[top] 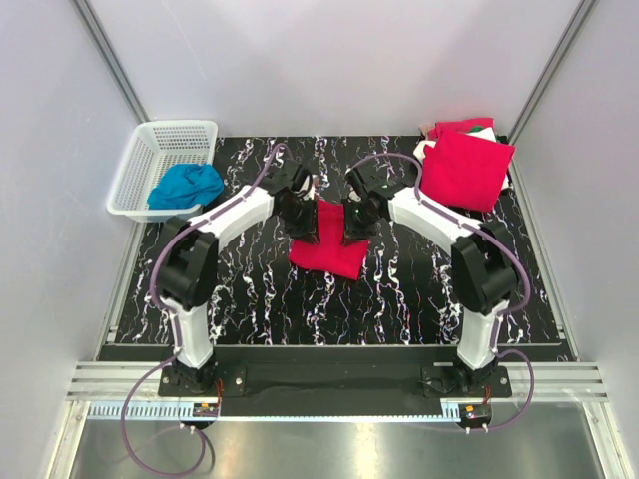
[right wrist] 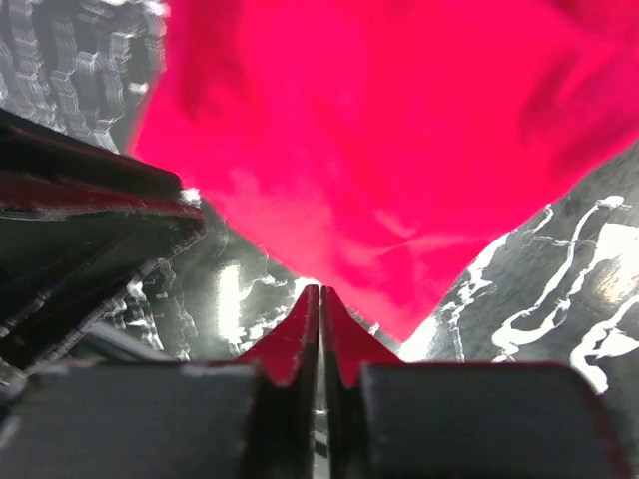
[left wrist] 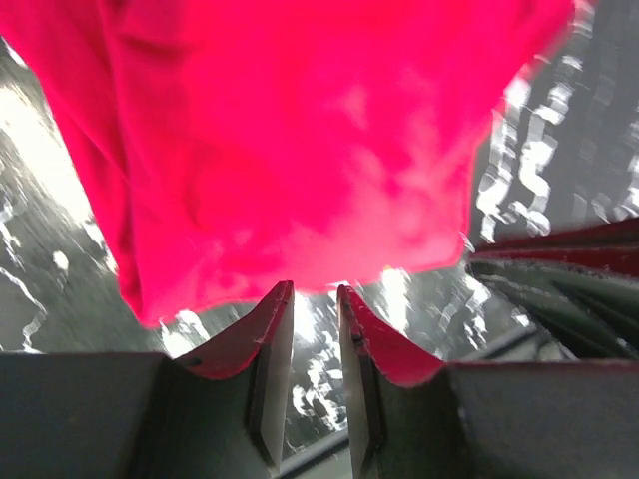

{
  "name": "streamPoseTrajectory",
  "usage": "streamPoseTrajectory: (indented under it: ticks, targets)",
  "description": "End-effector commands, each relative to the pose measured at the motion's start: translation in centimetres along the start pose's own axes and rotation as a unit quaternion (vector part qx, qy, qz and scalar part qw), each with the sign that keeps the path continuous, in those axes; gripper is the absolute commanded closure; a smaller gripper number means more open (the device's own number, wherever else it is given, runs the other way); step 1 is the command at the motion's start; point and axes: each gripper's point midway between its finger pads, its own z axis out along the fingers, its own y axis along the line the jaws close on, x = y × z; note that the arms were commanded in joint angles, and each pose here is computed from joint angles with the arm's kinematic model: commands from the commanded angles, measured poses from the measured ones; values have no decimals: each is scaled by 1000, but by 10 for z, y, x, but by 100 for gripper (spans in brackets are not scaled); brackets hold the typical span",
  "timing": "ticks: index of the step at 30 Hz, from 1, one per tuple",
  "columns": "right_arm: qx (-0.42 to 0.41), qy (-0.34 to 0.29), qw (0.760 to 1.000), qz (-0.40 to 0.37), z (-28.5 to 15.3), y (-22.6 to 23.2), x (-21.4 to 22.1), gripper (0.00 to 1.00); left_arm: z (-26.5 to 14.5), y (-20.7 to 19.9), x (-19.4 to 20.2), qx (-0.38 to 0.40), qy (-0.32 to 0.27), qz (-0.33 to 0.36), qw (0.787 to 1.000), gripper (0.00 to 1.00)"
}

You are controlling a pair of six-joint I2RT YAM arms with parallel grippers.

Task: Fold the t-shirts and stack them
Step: Fold the tshirt

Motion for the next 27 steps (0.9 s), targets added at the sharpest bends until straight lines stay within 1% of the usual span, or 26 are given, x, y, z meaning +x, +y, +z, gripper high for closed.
streamPoseTrajectory:
  ticks: [1, 4, 6, 7, 9, 12, 17, 23, 27]
  targets:
    - [59, 31, 998, -4, 15, -22, 7, 100, 16, 20, -14, -49, -1, 13, 999, 75]
    - [74, 51, 996, -3, 27, -33, 18, 100, 32, 34, -11, -73, 11, 10, 997, 79]
    - [82, 64, 995, -2, 33, -40, 25, 100, 42, 43, -7, -85, 23, 8, 996, 80]
    - [86, 72, 994, -2, 39, -43, 29, 100, 45, 45, -6, -89, 26, 7, 996, 89]
    - [88, 86, 992, -2, 44, -47, 37, 100, 51, 54, 2, -101, 38, 4, 994, 100]
    - [95, 101, 990, -3, 48, -54, 48, 100, 53, 60, 15, -108, 53, 4, 993, 100]
    - [97, 106, 990, 2, 41, -59, 62, 100, 44, 66, 40, -111, 65, 0, 992, 100]
    - [99, 116, 988, 6, 30, -66, 84, 100, 33, 63, 79, -110, 85, 3, 990, 100]
    - [92, 120, 988, 7, 23, -64, 97, 100, 26, 52, 100, -101, 94, 7, 990, 100]
